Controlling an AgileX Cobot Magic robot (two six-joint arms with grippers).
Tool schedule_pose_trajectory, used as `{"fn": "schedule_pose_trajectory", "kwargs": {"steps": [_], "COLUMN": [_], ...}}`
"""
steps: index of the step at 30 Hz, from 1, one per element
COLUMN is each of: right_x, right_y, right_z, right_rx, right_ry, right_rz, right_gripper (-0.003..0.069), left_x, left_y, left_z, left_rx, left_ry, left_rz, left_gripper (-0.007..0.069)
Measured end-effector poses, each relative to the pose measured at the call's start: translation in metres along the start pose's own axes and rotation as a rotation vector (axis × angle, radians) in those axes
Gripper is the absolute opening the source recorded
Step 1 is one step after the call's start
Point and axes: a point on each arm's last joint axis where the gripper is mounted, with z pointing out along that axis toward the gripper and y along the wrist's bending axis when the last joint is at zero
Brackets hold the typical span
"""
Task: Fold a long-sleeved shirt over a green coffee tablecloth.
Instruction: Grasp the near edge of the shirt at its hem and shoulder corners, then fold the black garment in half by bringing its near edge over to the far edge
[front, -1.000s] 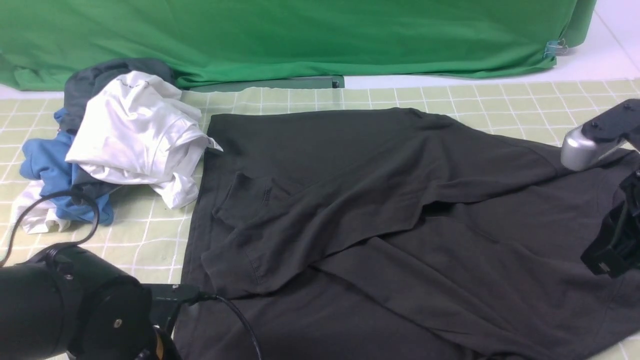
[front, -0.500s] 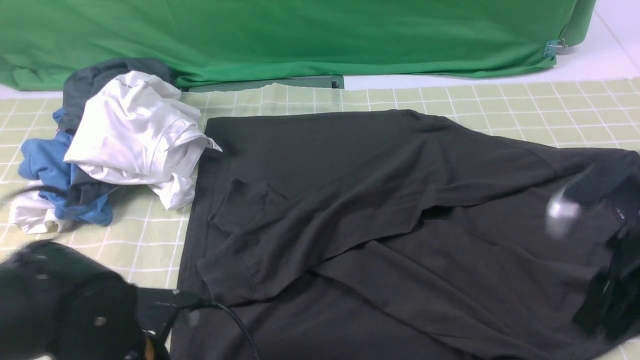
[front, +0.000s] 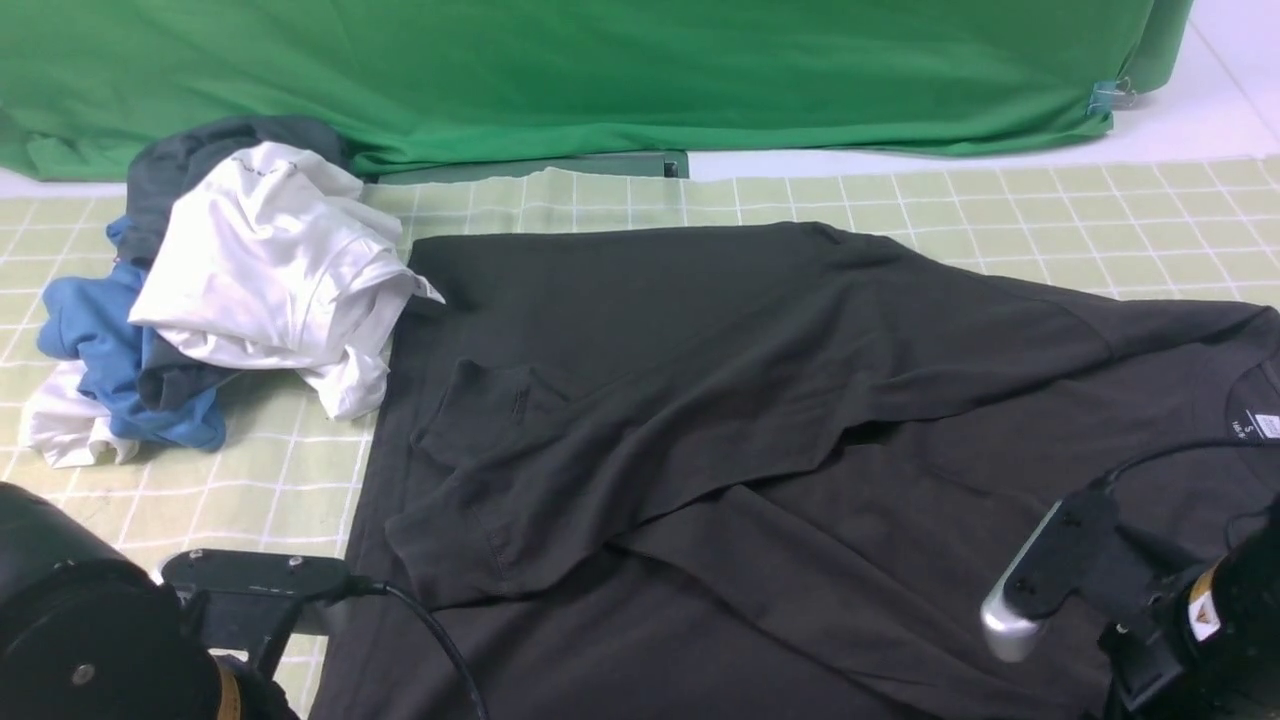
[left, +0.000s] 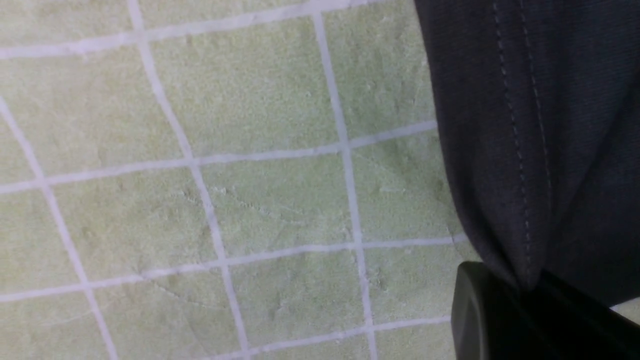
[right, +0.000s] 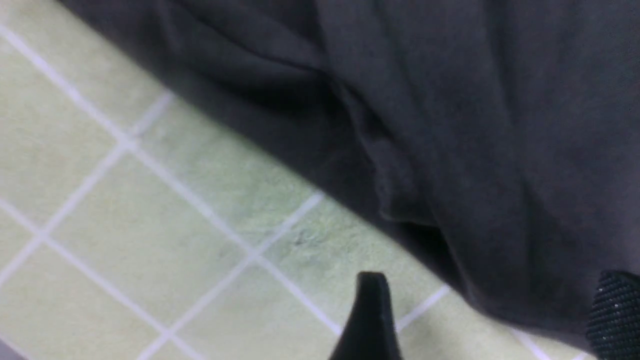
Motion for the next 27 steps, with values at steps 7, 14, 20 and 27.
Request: {"fn": "schedule_pose_trajectory", "kwargs": {"steps": [7, 14, 20, 27], "right_x": [-0.005, -0.007, -0.023, -0.061], "right_y": [-0.005, -0.007, -0.021, -0.046], "right_z": [0.014, -0.001, -0.037, -0.077], "right_rx": [0.005, 0.022, 0.162, 0.254], "right_ry": [0.064, 0.057, -0.03, -0.157], "right_rz": [-0.029, -0.04, -0.048, -0.053], "right_gripper": [0.0298, 0.0033, 0.0029, 0.0027], "left_x": [-0.001, -0.019, -0.059, -0.126], "left_y": [0.0, -0.006, 0.003, 0.027], "left_z": [0.0, -0.022, -0.063, -0.099], "left_rx": [0.005, 0.004, -0.016, 0.019], "left_ry": [-0.012, -0.109, -0.286, -0.411], "left_rz": [-0.002, -0.003, -0.073, -0.143], "left_gripper": [0.0019, 0.0019, 0.0019, 0.0019]}}
